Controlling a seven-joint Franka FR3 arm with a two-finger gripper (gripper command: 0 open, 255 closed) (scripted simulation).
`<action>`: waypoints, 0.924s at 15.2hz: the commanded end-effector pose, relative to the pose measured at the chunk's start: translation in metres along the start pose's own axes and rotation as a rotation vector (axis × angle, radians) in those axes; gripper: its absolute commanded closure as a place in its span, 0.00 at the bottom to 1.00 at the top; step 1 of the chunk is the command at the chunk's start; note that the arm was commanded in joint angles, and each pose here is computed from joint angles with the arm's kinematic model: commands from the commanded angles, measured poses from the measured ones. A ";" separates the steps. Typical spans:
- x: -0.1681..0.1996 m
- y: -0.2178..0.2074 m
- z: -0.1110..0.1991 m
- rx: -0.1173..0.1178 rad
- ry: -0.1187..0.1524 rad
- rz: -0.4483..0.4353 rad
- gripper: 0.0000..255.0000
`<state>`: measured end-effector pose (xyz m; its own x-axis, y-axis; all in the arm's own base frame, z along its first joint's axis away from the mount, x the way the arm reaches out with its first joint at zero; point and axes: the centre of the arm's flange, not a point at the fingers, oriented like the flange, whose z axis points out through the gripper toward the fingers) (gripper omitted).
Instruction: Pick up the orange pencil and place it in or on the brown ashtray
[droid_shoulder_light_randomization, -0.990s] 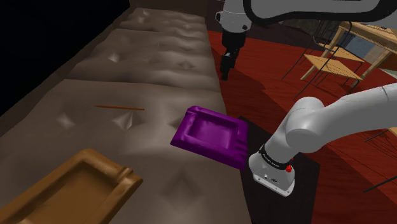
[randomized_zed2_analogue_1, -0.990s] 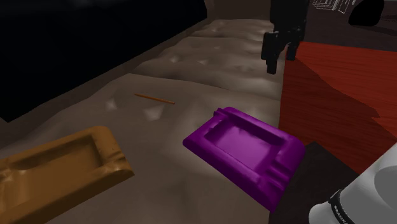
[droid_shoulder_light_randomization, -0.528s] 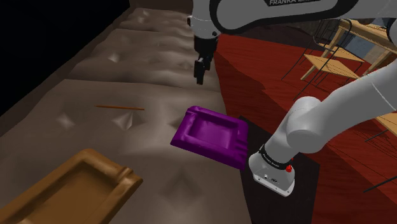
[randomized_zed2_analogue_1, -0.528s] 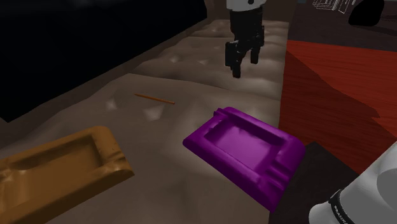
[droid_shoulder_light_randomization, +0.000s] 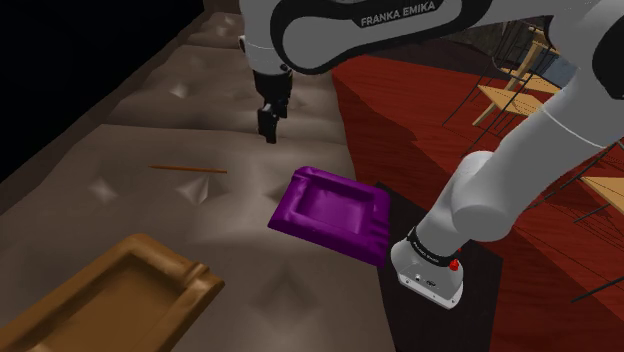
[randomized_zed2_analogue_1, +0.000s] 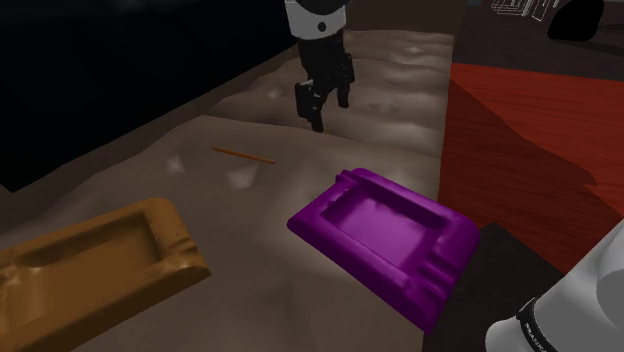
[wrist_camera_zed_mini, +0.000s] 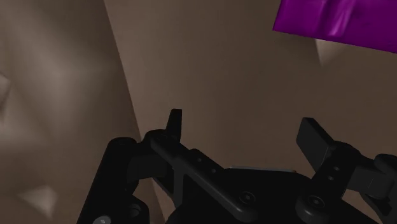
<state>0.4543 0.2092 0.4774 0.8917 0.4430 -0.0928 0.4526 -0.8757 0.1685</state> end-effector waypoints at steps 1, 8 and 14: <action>0.020 -0.015 0.005 -0.010 0.010 -0.030 0.00; 0.092 -0.069 0.016 -0.045 0.044 -0.132 0.00; 0.149 -0.121 0.025 -0.075 0.073 -0.219 0.00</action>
<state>0.5296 0.3639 0.4259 0.7783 0.6243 -0.0665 0.6217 -0.7517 0.2201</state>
